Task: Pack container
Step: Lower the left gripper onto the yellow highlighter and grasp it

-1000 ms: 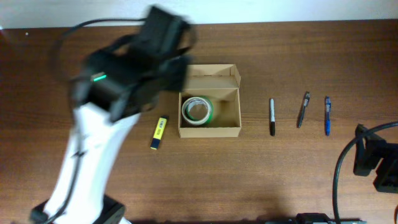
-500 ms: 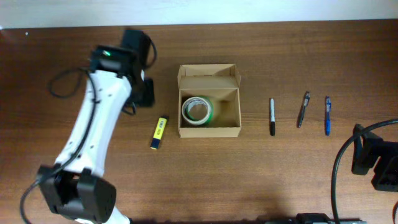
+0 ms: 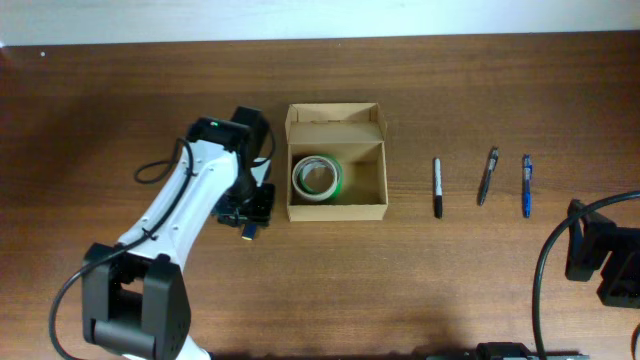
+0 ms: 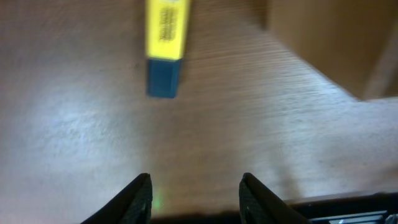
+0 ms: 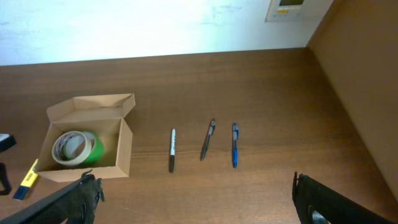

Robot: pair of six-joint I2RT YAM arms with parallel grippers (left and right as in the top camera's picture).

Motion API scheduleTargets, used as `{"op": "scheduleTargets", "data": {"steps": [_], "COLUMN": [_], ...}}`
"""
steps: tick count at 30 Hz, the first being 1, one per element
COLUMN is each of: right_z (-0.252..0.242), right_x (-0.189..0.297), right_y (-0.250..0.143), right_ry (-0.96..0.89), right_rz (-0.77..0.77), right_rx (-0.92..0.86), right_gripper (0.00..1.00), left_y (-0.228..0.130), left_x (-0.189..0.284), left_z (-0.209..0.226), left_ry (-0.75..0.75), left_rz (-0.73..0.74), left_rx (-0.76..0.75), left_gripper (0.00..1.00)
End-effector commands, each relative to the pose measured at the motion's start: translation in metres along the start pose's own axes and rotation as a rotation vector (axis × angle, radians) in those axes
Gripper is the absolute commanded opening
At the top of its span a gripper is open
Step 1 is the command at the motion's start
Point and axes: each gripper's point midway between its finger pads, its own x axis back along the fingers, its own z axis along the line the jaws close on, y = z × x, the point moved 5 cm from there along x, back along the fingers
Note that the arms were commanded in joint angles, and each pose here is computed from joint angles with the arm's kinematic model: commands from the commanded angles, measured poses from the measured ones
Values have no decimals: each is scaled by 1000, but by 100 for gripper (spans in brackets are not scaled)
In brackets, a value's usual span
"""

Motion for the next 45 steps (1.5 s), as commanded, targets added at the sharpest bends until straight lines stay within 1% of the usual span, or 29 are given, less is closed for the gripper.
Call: {"op": "scheduleTargets", "data": {"steps": [1,4,11,13,22,25,32,40,43,45], "right_z": [0,0,0,0,1,1,1,1,1,1], "right_x": [-3,-3,-3,-3,-3,-3,-3,-3,-3,-3], "right_y": [-1,-1,-1,-1,-1,-1,-1,-1,-1,-1], "right_ry": [-4,-4,-3,-3,8,8,8,8,8,8], "right_rz": [16,16,16,16,17,17,16,16,16,16], "right_rx": [2,2,2,2,2,2,2,2,2,2], "right_gripper": [99,99,99,99,99,99,99,99,99,99], "left_y": [-3,1,10,14,37,41,43,47,48,47], "left_x": [-5,-19,-49,-56,-61,-66,-87,-94,-99,-103], "left_z": [-5,-2,11,13,30,34,32,31,30,30], "left_ry": [10,23,117,119,122,123,102,96,92,85], "left_rz": [-26,-52,-125,-156,-270,-268,-209,-211,-200,-187], "left_rx": [-73,-72,-78,-93,-63,-54,-56,-59,-60,-61], "left_gripper": [45,44,45,45,44,44,42,42,39,35]}}
